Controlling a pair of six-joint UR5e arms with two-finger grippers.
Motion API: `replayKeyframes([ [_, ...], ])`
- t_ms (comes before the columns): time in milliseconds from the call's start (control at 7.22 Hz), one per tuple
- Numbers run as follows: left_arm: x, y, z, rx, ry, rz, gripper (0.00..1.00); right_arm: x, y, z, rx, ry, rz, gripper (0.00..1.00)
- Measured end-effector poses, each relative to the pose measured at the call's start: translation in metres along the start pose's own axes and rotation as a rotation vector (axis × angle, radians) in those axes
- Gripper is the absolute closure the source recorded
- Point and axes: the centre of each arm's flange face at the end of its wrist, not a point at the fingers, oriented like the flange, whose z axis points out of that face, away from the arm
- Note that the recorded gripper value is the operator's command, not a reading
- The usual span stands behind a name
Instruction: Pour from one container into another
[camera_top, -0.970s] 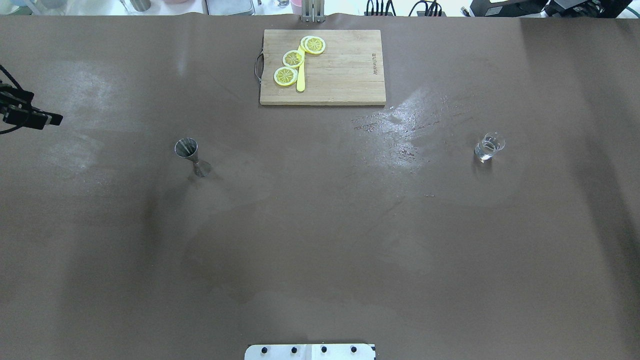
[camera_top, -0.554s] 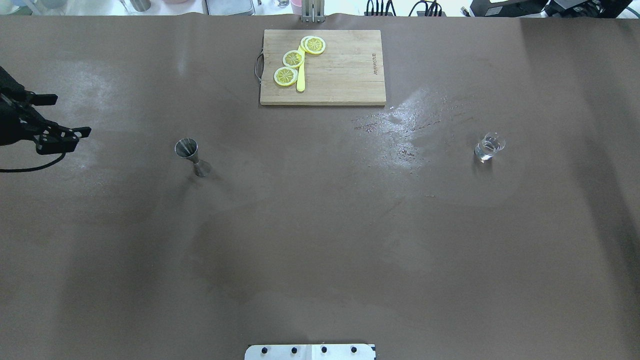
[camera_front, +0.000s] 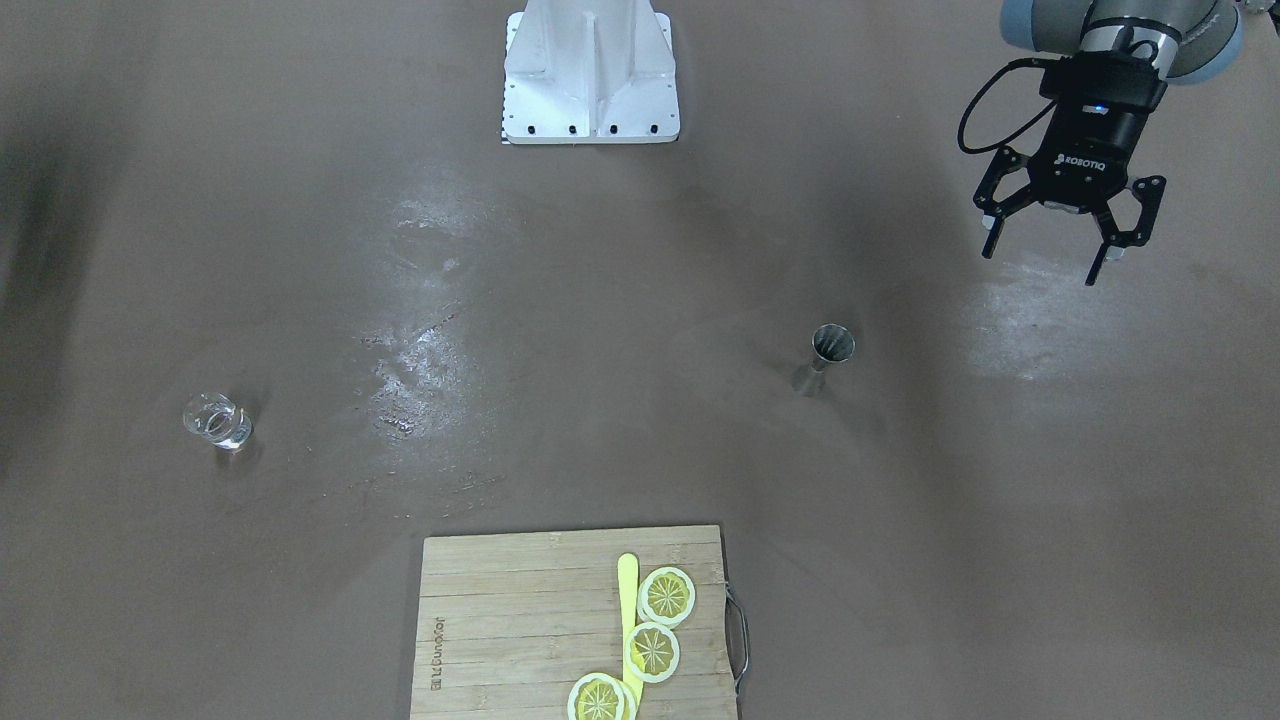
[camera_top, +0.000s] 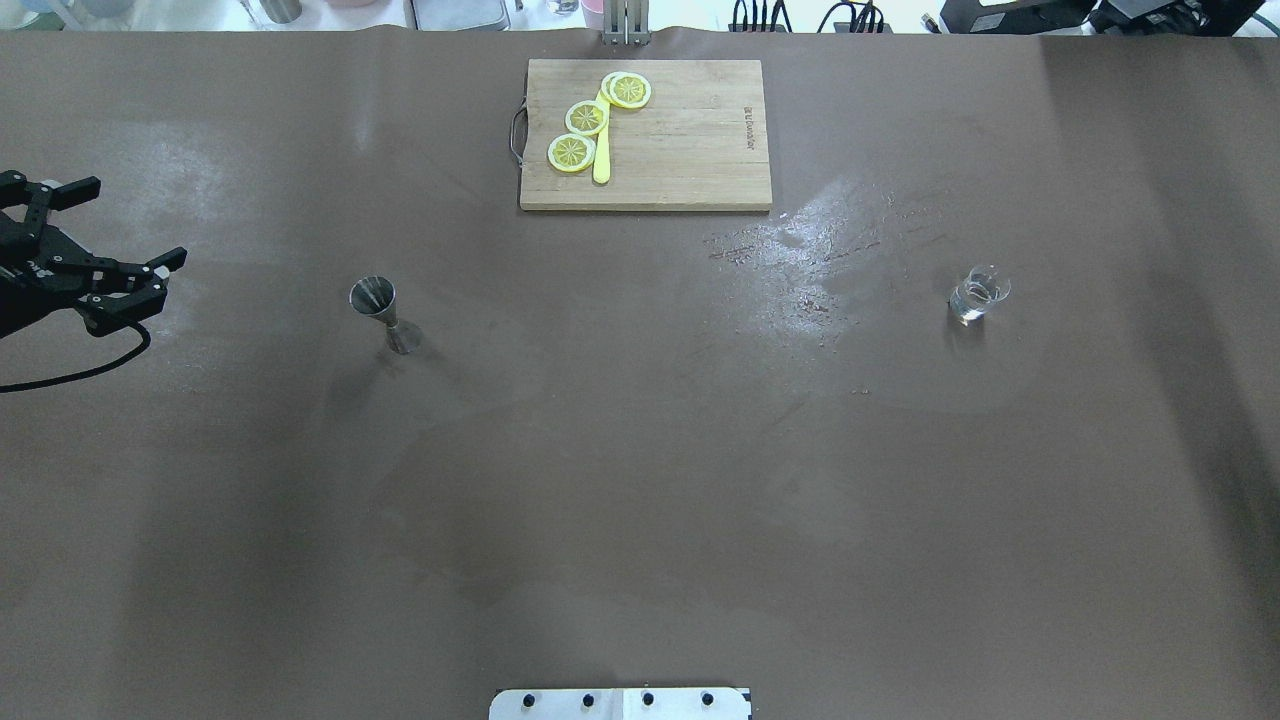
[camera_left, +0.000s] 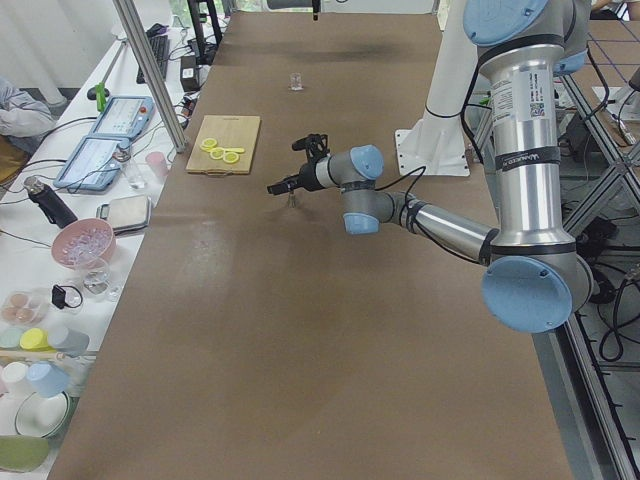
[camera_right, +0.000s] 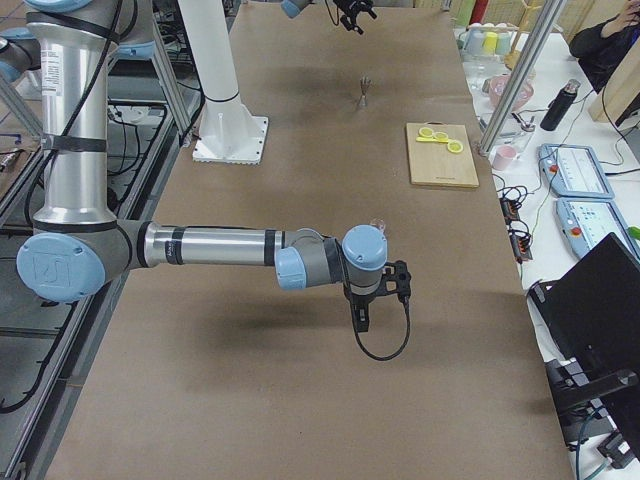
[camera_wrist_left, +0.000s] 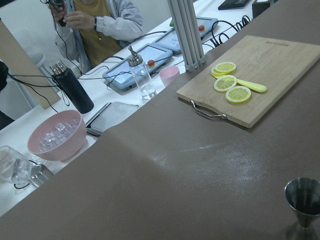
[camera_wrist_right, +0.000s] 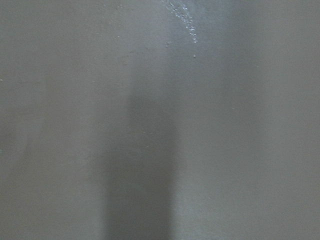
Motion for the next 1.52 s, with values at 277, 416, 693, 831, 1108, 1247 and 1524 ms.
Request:
replayKeyframes([
  [277,0.028,0.007,-0.002,0.100,0.007,-0.012,0.01,-0.030,-0.015,-0.005,0.033,-0.112,-0.098,0.00],
  [416,0.043,0.012,-0.004,0.152,-0.002,-0.029,0.01,-0.054,-0.019,0.006,0.052,-0.140,-0.200,0.00],
  [693,0.063,0.027,-0.016,0.241,-0.002,-0.081,0.01,-0.115,-0.036,0.031,0.078,-0.151,-0.397,0.00],
  [831,0.074,0.037,-0.024,0.286,0.007,-0.116,0.01,-0.152,-0.042,0.046,0.083,-0.169,-0.495,0.00],
  [1108,0.090,0.053,-0.035,0.324,-0.040,-0.166,0.01,-0.198,-0.034,0.077,0.119,-0.213,-0.674,0.00],
  [1247,0.098,0.059,-0.038,0.323,-0.055,-0.175,0.01,-0.205,-0.030,0.084,0.157,-0.215,-0.759,0.00],
  [1524,0.114,0.066,-0.039,0.318,-0.078,-0.182,0.01,-0.194,-0.026,0.088,0.237,-0.196,-1.009,0.00],
])
